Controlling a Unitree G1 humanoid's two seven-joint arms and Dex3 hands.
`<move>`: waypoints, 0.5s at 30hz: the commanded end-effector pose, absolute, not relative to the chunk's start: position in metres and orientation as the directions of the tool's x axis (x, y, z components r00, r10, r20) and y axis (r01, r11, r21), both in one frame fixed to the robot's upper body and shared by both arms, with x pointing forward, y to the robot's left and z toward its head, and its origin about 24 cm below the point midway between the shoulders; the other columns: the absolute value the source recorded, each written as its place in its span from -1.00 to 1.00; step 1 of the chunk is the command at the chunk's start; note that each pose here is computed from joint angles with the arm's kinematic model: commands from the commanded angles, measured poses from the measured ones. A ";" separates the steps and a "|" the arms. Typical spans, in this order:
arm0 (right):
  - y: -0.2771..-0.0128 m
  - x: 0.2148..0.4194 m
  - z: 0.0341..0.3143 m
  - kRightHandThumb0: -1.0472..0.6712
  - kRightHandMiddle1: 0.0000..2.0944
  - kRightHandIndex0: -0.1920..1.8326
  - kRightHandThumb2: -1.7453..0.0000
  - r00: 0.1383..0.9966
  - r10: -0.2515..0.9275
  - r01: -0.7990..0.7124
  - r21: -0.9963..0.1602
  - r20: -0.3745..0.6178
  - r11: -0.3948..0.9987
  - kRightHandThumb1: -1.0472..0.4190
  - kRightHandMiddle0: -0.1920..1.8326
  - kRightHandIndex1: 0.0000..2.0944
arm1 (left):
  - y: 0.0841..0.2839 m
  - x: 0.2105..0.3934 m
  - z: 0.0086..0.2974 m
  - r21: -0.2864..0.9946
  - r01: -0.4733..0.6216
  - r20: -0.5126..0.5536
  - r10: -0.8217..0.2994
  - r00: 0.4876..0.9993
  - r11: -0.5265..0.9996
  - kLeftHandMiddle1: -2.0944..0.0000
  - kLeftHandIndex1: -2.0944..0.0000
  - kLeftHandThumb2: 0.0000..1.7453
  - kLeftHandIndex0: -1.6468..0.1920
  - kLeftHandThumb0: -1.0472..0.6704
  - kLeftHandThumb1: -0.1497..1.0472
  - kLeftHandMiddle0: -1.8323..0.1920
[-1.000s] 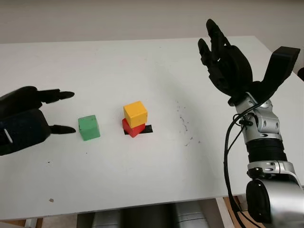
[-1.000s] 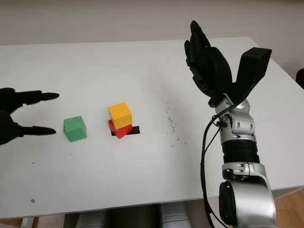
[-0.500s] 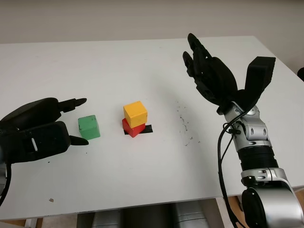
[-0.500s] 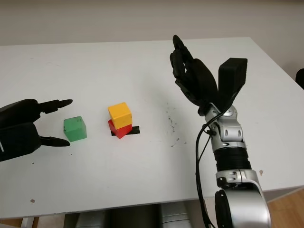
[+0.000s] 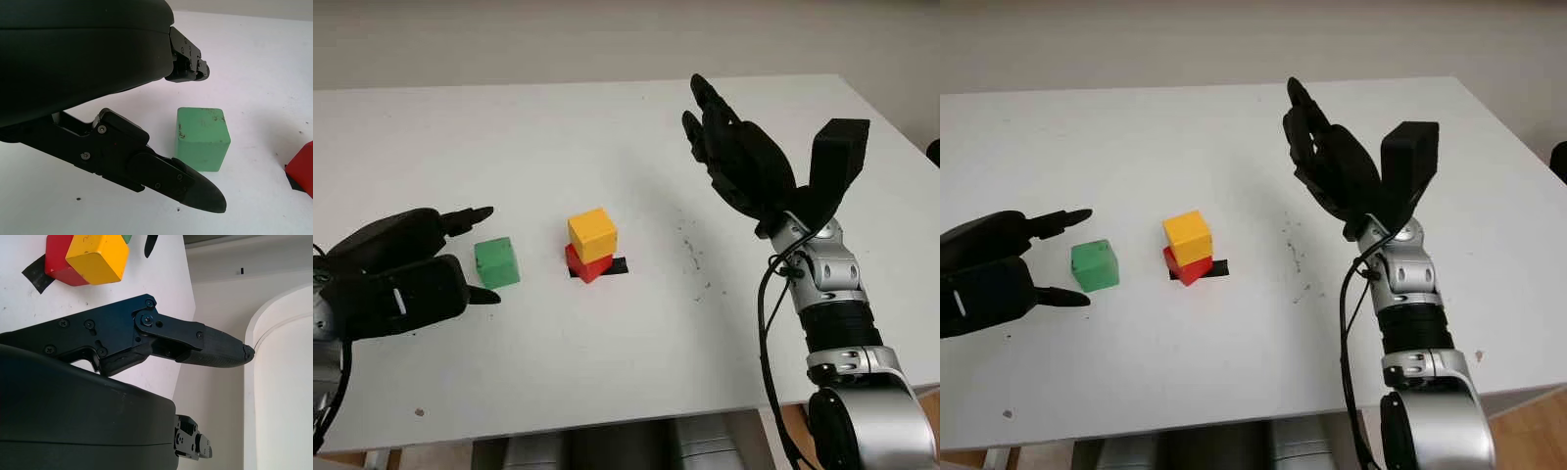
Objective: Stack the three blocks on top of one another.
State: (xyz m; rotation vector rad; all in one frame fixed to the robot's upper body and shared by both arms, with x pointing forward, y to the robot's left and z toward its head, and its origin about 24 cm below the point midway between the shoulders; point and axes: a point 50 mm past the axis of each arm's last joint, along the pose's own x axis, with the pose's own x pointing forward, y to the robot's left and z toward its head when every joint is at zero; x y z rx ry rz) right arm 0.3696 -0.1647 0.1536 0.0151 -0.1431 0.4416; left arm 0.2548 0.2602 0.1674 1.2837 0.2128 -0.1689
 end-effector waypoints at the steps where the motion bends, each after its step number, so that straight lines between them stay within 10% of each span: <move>1: -0.166 0.369 0.157 -0.67 -1.00 -1.00 0.23 0.890 0.428 -0.430 -0.026 0.153 0.903 -1.00 -1.00 -1.00 | 0.258 0.258 0.170 0.939 0.215 -0.222 -0.001 0.975 0.267 0.94 0.93 -0.93 0.52 -0.70 0.78 0.67; 15: -0.167 0.367 0.156 -0.66 -1.00 -1.00 0.26 0.888 0.435 -0.437 -0.021 0.148 0.899 -1.00 -1.00 -1.00 | 0.256 0.261 0.156 0.939 0.204 -0.220 0.026 0.975 0.277 0.95 0.88 -0.94 0.36 -0.56 0.80 0.66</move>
